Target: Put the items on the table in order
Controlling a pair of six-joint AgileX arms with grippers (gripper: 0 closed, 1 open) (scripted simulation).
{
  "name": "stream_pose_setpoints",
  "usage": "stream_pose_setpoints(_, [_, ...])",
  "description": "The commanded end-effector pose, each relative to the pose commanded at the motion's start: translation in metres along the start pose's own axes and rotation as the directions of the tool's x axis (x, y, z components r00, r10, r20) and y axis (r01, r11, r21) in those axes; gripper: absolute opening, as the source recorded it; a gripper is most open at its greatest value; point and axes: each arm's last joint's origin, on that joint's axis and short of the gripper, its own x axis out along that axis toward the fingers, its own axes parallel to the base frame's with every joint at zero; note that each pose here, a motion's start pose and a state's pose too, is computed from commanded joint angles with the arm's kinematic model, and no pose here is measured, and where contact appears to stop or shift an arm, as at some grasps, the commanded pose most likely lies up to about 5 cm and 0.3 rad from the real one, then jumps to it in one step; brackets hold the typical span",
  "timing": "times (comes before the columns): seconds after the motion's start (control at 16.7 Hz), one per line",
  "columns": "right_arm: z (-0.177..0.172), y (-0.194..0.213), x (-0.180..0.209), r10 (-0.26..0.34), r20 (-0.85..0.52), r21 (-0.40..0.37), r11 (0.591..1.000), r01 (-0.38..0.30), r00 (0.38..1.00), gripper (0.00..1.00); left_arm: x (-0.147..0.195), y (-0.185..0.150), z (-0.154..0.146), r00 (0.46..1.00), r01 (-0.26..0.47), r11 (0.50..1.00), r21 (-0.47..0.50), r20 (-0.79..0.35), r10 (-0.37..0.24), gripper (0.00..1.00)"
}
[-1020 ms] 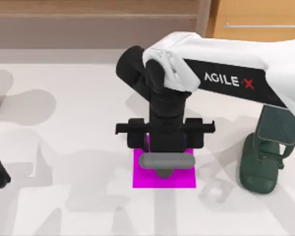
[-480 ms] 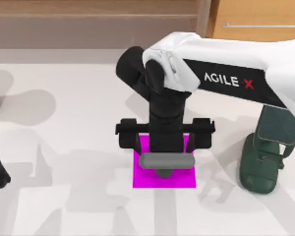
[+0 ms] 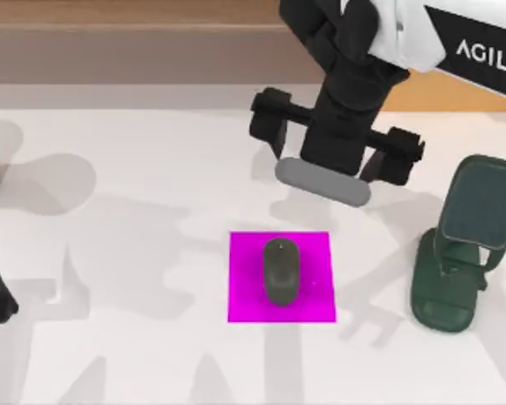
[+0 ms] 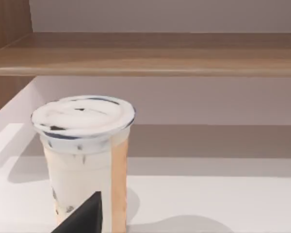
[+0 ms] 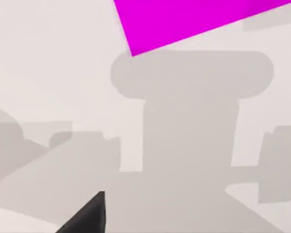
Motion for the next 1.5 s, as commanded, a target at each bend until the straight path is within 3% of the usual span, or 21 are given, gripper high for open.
stream_pose_setpoints(0.18, [-0.055,0.054,-0.051,-0.057,-0.131,0.266,0.96,0.09,0.99,1.0,0.0,0.0,0.0,1.0,0.0,1.0,0.0,0.0,0.0,1.0])
stream_pose_setpoints(0.36, [-0.091,0.133,-0.094,-0.034,-0.241,0.543,0.824,0.164,0.97,1.0,0.0,0.0,0.0,1.0,0.0,1.0,0.0,0.0,0.0,1.0])
stream_pose_setpoints(0.54, [-0.099,0.221,-0.117,0.052,-0.276,0.782,0.592,0.192,0.96,1.0,0.0,0.0,0.0,1.0,0.0,1.0,0.0,0.0,0.0,1.0])
stream_pose_setpoints(0.72, [-0.079,0.305,-0.12,0.15,-0.227,0.942,0.284,0.178,0.962,1.0,0.0,0.0,0.0,1.0,0.0,1.0,0.0,0.0,0.0,1.0])
stream_pose_setpoints(0.84, [-0.051,0.354,-0.109,0.195,-0.141,0.99,0.052,0.133,0.971,1.0,0.0,0.0,0.0,1.0,0.0,1.0,0.0,0.0,0.0,1.0])
stream_pose_setpoints(0.96, [-0.014,0.393,-0.09,0.208,-0.029,0.983,-0.173,0.066,0.978,1.0,0.0,0.0,0.0,1.0,0.0,1.0,0.0,0.0,0.0,1.0])
stream_pose_setpoints(1.08, [0.022,0.418,-0.075,0.198,0.056,0.933,-0.361,0.019,0.979,1.0,0.0,0.0,0.0,1.0,0.0,1.0,0.0,0.0,0.0,1.0])
stream_pose_setpoints(1.14, [0.038,0.427,-0.069,0.188,0.087,0.9,-0.435,0.004,0.978,1.0,0.0,0.0,0.0,1.0,0.0,1.0,0.0,0.0,0.0,1.0])
stream_pose_setpoints(1.2, [0.051,0.433,-0.065,0.179,0.111,0.868,-0.496,-0.008,0.978,1.0,0.0,0.0,0.0,1.0,0.0,1.0,0.0,0.0,0.0,1.0])
stream_pose_setpoints(1.32, [0.069,0.441,-0.059,0.161,0.143,0.819,-0.573,-0.026,0.976,1.0,0.0,0.0,0.0,1.0,0.0,1.0,0.0,0.0,0.0,1.0])
stream_pose_setpoints(1.5, [0.075,0.443,-0.056,0.155,0.155,0.801,-0.597,-0.033,0.976,1.0,0.0,0.0,0.0,1.0,0.0,1.0,0.0,0.0,0.0,1.0])
